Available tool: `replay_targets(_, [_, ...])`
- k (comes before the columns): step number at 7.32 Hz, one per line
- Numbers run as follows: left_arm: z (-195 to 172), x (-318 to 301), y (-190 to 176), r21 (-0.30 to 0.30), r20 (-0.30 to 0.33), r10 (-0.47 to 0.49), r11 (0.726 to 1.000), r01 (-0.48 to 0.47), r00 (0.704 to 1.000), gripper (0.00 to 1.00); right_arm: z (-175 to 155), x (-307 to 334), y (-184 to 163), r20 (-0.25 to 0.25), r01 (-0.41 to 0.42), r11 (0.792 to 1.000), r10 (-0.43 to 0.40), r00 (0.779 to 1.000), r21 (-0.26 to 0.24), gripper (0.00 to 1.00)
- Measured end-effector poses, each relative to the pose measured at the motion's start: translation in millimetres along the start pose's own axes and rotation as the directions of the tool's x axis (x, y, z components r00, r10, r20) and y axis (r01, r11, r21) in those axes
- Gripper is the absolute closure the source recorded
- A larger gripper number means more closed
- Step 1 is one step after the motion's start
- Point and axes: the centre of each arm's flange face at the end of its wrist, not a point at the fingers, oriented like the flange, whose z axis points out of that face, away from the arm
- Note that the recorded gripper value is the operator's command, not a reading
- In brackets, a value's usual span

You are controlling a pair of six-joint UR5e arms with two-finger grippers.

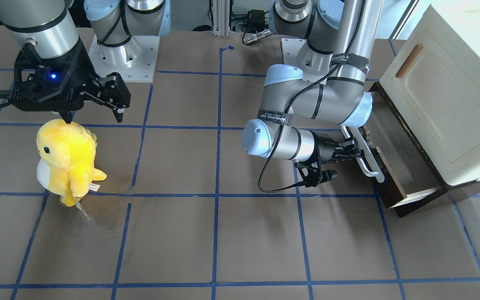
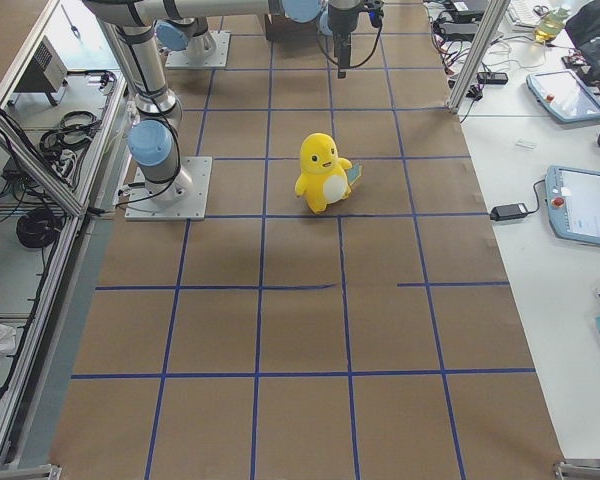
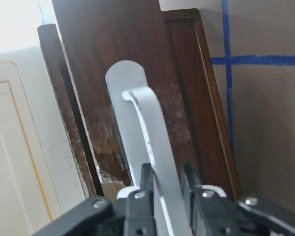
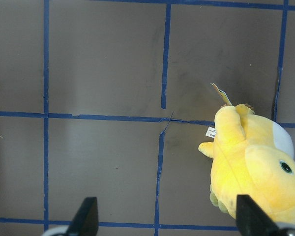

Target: Pull drawer sideways

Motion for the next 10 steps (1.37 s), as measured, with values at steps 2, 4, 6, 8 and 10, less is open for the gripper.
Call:
replay_targets(2, [-2,1,0,0.004,-0.002,-0.001,1.000,0.001,1.000,0.68,0,0,0,0.000,0.000,1.000,0.000,1.000,0.000,0.00])
replay_targets(4, [-3,1,1,0.006,-0.001,0.000,1.000,0.000,1.000,0.12,0,0,0,0.000,-0.001,1.000,0.001,1.000,0.000,0.00])
replay_targets(6, [-4,0,1,0.008,-0.001,-0.001,1.000,0.001,1.000,0.00,0,0,0,0.000,-0.001,1.000,0.001,1.000,0.000,0.00])
replay_targets(8, [-13,-9,2,0.017,-0.024,-0.005,1.000,0.006,1.000,0.00,0,0,0,0.000,-0.001,1.000,0.001,1.000,0.000,0.00])
replay_targets(10, [-49,-41,-2,-0.010,-0.233,-0.033,0.999,0.032,0.972,0.00,0,0,0,0.000,-0.001,1.000,0.001,1.000,0.000,0.00])
